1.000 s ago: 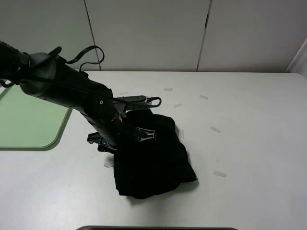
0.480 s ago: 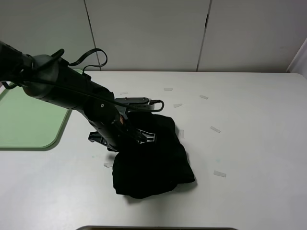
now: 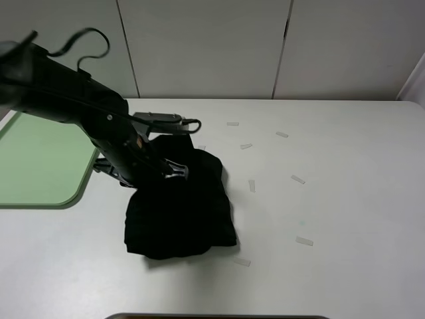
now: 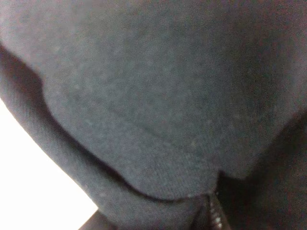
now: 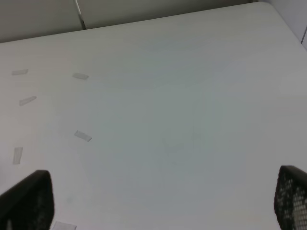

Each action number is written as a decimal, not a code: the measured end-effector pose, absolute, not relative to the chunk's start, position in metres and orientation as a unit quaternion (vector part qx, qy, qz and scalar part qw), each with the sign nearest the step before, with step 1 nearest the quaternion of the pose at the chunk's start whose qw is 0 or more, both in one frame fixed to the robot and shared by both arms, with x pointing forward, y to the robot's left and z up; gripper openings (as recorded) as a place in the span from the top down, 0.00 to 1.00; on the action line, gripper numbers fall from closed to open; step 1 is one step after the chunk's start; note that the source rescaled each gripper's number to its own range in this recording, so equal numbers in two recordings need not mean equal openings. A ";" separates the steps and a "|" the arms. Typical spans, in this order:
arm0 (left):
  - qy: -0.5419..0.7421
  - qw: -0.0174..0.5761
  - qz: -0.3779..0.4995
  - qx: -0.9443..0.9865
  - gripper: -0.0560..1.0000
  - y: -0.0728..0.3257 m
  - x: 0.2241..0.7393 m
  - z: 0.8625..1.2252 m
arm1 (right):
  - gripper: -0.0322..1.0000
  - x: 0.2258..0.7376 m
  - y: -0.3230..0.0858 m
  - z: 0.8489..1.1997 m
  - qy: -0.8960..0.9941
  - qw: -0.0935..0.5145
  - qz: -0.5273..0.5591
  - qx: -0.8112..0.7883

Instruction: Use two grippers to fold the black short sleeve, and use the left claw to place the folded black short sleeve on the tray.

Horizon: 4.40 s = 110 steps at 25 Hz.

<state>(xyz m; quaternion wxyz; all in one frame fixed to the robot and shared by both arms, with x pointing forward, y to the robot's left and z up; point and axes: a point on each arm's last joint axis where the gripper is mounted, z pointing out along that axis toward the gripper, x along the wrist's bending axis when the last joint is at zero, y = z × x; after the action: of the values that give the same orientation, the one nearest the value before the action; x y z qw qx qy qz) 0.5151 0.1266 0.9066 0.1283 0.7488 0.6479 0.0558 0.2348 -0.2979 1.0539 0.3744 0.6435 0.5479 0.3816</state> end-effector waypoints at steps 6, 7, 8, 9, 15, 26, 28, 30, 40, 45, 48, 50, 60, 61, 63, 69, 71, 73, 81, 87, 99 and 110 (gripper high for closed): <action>0.657 0.124 0.104 0.737 0.71 0.178 0.531 0.940 | 0.00 0.235 -0.298 1.054 0.548 0.374 0.382 0.644; 0.657 0.120 0.109 0.736 0.71 0.186 0.533 0.944 | 0.00 0.235 -0.298 1.054 0.548 0.374 0.382 0.643; 0.658 0.117 0.113 0.735 0.71 0.193 0.534 0.947 | 0.00 0.235 -0.298 1.054 0.548 0.374 0.382 0.643; 0.661 0.114 0.118 0.732 0.71 0.204 0.535 0.952 | 0.00 0.235 -0.298 1.054 0.548 0.374 0.382 0.643; 0.660 0.082 0.131 0.735 0.72 0.253 0.543 0.955 | 0.00 0.235 -0.298 1.054 0.548 0.373 0.383 0.643; 0.661 0.079 0.182 0.724 0.72 0.338 0.553 0.957 | 0.00 0.235 -0.298 1.054 0.548 0.373 0.383 0.643; 0.658 0.083 0.198 0.721 0.72 0.351 0.554 0.958 | 0.00 0.235 -0.298 1.054 0.548 0.373 0.383 0.643; 0.660 0.090 0.217 0.713 0.72 0.363 0.555 0.960 | 0.00 0.235 -0.298 1.054 0.548 0.373 0.383 0.643; 0.659 0.081 0.220 0.715 0.72 0.389 0.583 0.927 | 0.00 0.235 -0.298 1.054 0.548 0.373 0.383 0.643; 0.647 0.081 0.226 0.724 0.72 0.392 0.596 0.922 | 0.00 0.235 -0.298 1.054 0.548 0.373 0.383 0.643; 0.628 0.083 0.239 0.736 0.72 0.395 0.599 0.921 | 0.00 0.235 -0.298 1.054 0.548 0.373 0.383 0.643; 0.618 0.082 0.246 0.742 0.72 0.398 0.600 0.921 | 0.00 0.235 -0.298 1.054 0.548 0.373 0.383 0.643; 0.599 0.088 0.275 0.747 0.30 0.409 0.602 0.924 | 0.00 0.235 -0.298 1.054 0.548 0.373 0.383 0.643; 0.597 0.095 0.284 0.744 0.18 0.409 0.603 0.925 | 0.00 0.235 -0.298 1.054 0.548 0.373 0.383 0.643; 0.593 0.103 0.297 0.741 0.08 0.409 0.606 0.926 | 0.00 0.235 -0.298 1.054 0.548 0.373 0.383 0.643; 0.586 0.118 0.319 0.736 0.01 0.410 0.611 0.928 | 0.00 0.235 -0.298 1.054 0.548 0.373 0.383 0.643; 0.585 0.120 0.322 0.735 0.00 0.410 0.612 0.929 | 0.00 0.235 -0.298 1.054 0.548 0.373 0.383 0.643; 0.587 0.120 0.322 0.733 0.00 0.409 0.611 0.933 | 0.00 0.235 -0.298 1.054 0.548 0.373 0.383 0.643; 0.613 0.110 0.303 0.721 0.00 0.393 0.587 0.989 | 0.00 0.235 -0.298 1.054 0.548 0.373 0.383 0.643; 0.670 0.111 0.248 0.690 0.00 0.382 0.552 1.027 | 0.00 0.235 -0.298 1.054 0.548 0.373 0.383 0.643; 0.702 0.148 0.205 0.666 0.00 0.356 0.475 1.102 | 0.00 0.235 -0.298 1.054 0.548 0.373 0.383 0.643; 0.686 0.200 0.235 0.659 0.00 0.327 0.379 1.157 | 0.00 0.235 -0.298 1.054 0.548 0.373 0.383 0.643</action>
<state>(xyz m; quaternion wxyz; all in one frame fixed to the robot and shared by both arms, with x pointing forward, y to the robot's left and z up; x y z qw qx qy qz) 0.3790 0.3270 1.1572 0.1996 0.6594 0.6856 0.2353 0.2348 -0.2976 1.0539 0.3731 0.6435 0.5479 0.3829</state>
